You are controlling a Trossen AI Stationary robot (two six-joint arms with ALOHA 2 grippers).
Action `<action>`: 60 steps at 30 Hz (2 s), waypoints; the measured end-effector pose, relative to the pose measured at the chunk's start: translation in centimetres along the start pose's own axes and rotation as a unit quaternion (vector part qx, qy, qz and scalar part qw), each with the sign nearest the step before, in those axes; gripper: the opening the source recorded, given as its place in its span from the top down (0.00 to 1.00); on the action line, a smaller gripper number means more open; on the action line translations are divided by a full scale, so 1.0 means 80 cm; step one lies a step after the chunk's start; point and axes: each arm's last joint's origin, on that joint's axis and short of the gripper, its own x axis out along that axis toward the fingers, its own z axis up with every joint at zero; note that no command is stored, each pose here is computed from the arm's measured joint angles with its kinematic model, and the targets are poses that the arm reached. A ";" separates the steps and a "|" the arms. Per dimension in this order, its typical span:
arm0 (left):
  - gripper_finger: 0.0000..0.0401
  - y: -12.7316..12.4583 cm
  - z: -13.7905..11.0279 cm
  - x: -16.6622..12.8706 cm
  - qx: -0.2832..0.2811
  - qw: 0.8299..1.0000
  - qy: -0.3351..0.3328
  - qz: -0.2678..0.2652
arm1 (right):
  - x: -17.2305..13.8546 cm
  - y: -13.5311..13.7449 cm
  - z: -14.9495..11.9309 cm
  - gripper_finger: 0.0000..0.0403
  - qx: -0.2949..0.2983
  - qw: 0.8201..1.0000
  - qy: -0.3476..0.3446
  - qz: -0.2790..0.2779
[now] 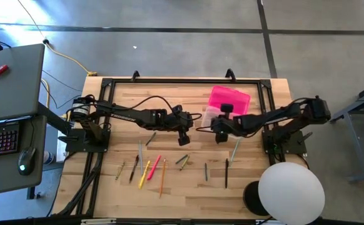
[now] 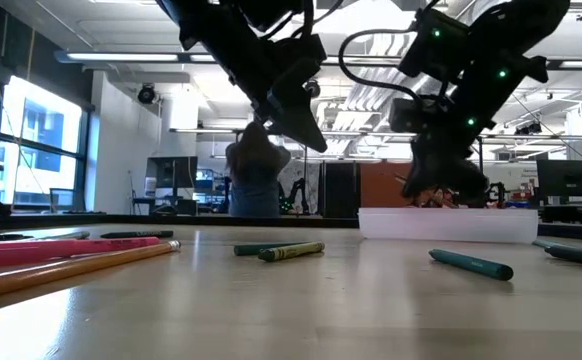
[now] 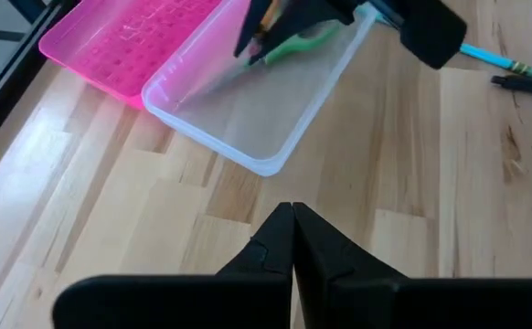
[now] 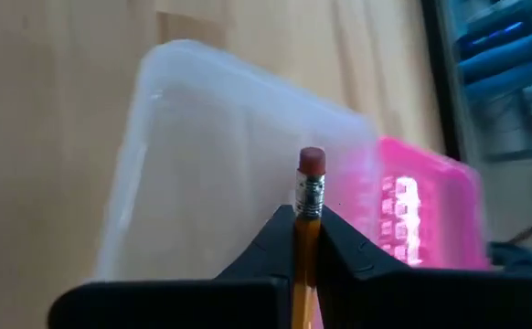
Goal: Pick & place school supplies into a supply box
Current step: Put the top orange pencil into the pink supply box, then put the top dark green crayon into the pink supply box
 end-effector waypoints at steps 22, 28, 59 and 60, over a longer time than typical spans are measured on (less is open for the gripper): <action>0.91 0.000 -0.002 0.000 0.000 1.000 0.008 -0.002 | 0.001 -0.022 0.017 0.79 0.049 0.997 0.001 0.053; 0.91 0.005 -0.005 -0.022 0.002 0.999 0.044 -0.001 | -0.036 -0.026 0.062 0.79 0.083 0.991 -0.018 0.101; 0.91 -0.064 -0.177 -0.236 -0.180 0.967 0.147 0.110 | -0.072 -0.021 0.108 0.79 0.135 0.969 -0.115 0.175; 0.91 -0.064 -0.180 -0.235 -0.188 0.964 0.149 0.112 | -0.073 -0.021 0.109 0.79 0.136 0.968 -0.118 0.175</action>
